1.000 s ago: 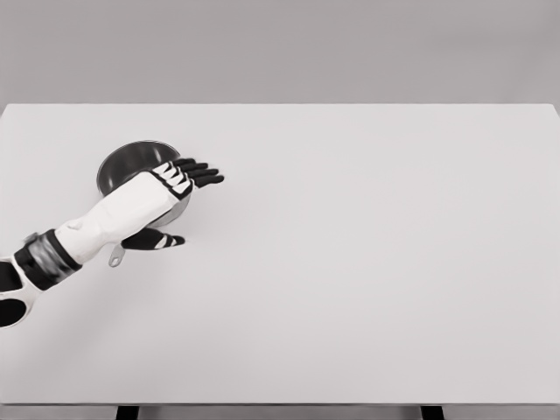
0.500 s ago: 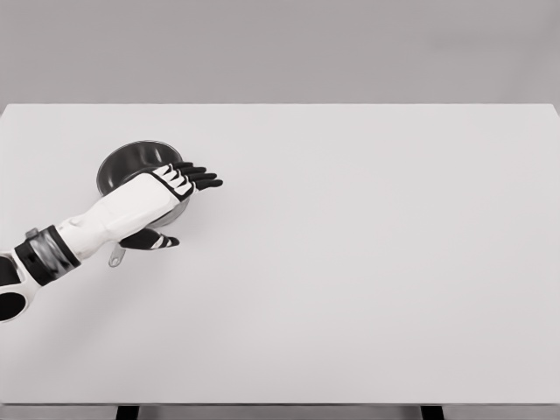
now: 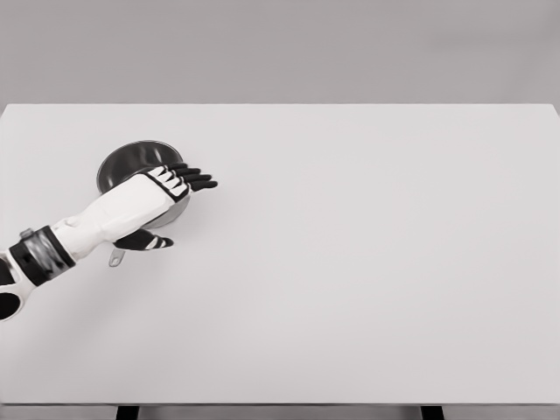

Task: Rotate pot handle

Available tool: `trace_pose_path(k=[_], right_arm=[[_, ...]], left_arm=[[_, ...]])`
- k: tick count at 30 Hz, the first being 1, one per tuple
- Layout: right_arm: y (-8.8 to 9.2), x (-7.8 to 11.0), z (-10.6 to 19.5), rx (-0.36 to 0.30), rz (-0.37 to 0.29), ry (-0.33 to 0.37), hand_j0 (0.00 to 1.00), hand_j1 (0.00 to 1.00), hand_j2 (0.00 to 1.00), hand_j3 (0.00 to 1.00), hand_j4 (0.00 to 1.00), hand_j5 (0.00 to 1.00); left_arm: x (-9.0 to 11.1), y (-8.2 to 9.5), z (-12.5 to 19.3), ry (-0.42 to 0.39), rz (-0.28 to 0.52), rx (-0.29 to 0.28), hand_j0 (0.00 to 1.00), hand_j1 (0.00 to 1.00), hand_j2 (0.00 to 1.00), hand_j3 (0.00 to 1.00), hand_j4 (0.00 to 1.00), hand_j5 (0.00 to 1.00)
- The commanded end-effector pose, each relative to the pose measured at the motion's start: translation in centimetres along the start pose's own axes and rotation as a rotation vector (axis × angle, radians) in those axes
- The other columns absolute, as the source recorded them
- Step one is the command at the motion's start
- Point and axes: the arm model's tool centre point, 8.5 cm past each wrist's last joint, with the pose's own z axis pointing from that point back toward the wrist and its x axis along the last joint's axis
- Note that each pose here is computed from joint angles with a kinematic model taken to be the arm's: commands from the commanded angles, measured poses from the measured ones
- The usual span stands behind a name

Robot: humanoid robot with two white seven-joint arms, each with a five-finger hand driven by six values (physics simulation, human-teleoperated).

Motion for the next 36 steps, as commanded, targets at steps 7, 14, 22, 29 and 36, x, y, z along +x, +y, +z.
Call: trace_pose_path(k=[7, 14, 22, 29, 36], right_arm=[[0.0, -0.1, 0.0, 0.001, 0.0, 0.001, 1.0, 1.0, 1.0, 1.0, 1.0, 1.0], [0.0, 0.0, 0.0, 0.0, -0.001, -0.001, 1.0, 1.0, 1.0, 1.0, 1.0, 1.0], [0.0, 0.0, 0.0, 0.001, 0.002, 0.0, 1.0, 1.0, 1.0, 1.0, 1.0, 1.0], [0.0, 0.0, 0.0, 0.0, -0.001, -0.001, 1.0, 1.0, 1.0, 1.0, 1.0, 1.0], [0.0, 0.0, 0.0, 0.001, 0.002, 0.0, 1.0, 1.0, 1.0, 1.0, 1.0, 1.0]], left_arm=[[-0.5, 0.1, 0.6, 0.015, -0.046, -0.027, 1.0, 1.0, 1.0, 1.0, 1.0, 1.0], [-0.8, 0.3, 0.9, 0.024, -0.099, -0.046, 1.0, 1.0, 1.0, 1.0, 1.0, 1.0], [-1.2, 0.7, 1.4, 0.035, -0.131, -0.056, 1.0, 1.0, 1.0, 1.0, 1.0, 1.0], [-1.2, 0.7, 1.4, 0.038, -0.144, -0.058, 1.0, 1.0, 1.0, 1.0, 1.0, 1.0], [-1.5, 0.9, 1.8, 0.044, -0.162, -0.069, 1.0, 1.0, 1.0, 1.0, 1.0, 1.0]])
